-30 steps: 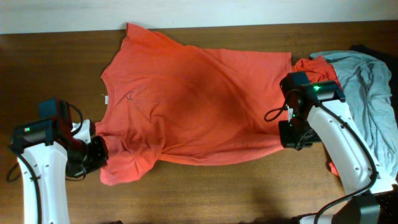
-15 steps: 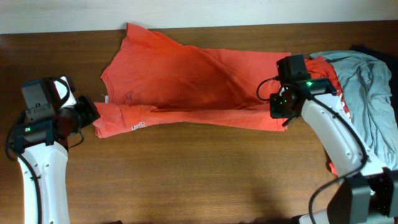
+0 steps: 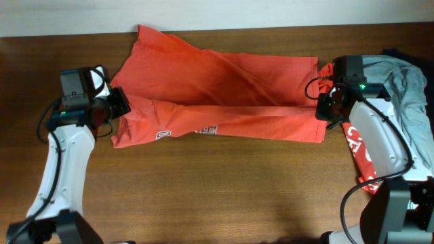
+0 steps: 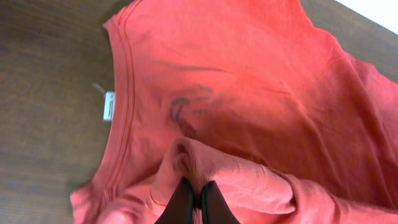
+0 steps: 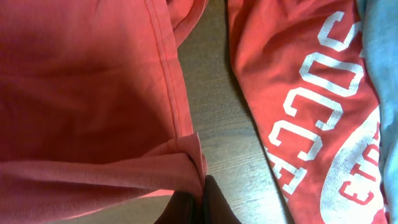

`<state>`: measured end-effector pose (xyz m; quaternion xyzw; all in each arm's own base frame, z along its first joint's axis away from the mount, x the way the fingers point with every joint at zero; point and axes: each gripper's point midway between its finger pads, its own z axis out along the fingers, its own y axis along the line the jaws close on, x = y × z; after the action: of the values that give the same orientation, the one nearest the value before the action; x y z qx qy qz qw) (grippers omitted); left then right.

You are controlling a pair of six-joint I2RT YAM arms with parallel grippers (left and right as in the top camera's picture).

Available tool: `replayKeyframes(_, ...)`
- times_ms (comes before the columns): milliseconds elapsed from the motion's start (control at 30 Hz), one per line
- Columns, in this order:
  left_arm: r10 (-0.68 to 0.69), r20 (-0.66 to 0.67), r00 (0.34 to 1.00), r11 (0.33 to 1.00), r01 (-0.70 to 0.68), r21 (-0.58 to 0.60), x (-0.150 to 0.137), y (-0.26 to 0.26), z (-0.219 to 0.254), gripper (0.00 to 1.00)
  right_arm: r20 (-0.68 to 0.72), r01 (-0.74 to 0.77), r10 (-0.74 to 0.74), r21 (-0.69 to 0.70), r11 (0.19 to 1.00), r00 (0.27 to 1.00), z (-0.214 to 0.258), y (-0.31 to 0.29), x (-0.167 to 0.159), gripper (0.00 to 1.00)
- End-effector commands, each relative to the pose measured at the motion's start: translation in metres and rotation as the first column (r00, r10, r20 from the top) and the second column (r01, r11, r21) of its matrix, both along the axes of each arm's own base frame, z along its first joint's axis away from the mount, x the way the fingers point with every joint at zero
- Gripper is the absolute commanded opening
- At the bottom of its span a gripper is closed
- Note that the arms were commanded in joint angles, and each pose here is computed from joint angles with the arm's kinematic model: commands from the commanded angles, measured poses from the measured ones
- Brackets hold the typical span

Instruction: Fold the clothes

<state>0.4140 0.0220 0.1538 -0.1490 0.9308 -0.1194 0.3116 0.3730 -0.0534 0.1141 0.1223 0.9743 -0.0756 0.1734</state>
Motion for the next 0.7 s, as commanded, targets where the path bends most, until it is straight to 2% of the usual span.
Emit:
replayKeyframes(0,0.004,-0.021,1.0,1.0,-0.004,-0.008,0.008,0.001,-0.017,0.0,-0.023,0.007,-0.007,0.005,1.0,1.0,-0.012,-0.003,0.002,0.04)
replayKeyframes(233,0.003,-0.048,0.999,1.0,-0.004,-0.012,0.019,0.003,-0.041,0.0,-0.041,0.005,-0.005,0.011,1.0,0.999,-0.033,-0.003,0.012,0.04)
replayKeyframes(467,0.004,0.029,1.0,1.0,-0.004,-0.002,0.035,0.005,-0.031,0.01,0.004,-0.011,0.011,0.051,0.999,1.0,-0.039,0.004,0.028,0.05)
replayKeyframes(500,0.003,0.056,0.998,1.0,-0.003,0.002,0.04,0.006,-0.027,0.01,0.017,-0.013,0.012,0.053,0.999,1.0,-0.038,0.005,0.031,0.1)
replayKeyframes(533,0.003,0.074,0.997,1.0,-0.003,0.004,0.043,0.006,-0.024,0.06,0.024,-0.014,0.013,0.053,0.999,1.0,-0.037,0.005,0.033,0.12)
replayKeyframes(567,0.003,0.088,0.996,1.0,-0.004,0.007,0.046,0.007,-0.021,0.15,0.028,-0.016,0.014,0.056,0.998,0.999,-0.037,0.006,0.034,0.12)
replayKeyframes(600,0.002,0.098,0.995,1.0,-0.003,0.008,0.047,0.007,-0.02,0.32,0.028,-0.016,0.014,0.056,0.998,0.999,-0.037,0.006,0.034,0.2)
replayKeyframes(633,0.003,0.097,0.995,1.0,-0.003,0.008,0.047,0.007,-0.02,0.39,0.028,-0.016,0.014,0.056,0.998,1.0,-0.037,0.006,0.034,0.31)
replayKeyframes(667,0.002,0.093,0.996,1.0,-0.003,0.007,0.046,0.006,-0.021,0.44,0.028,-0.016,0.014,0.056,0.998,1.0,-0.037,0.006,0.034,0.32)
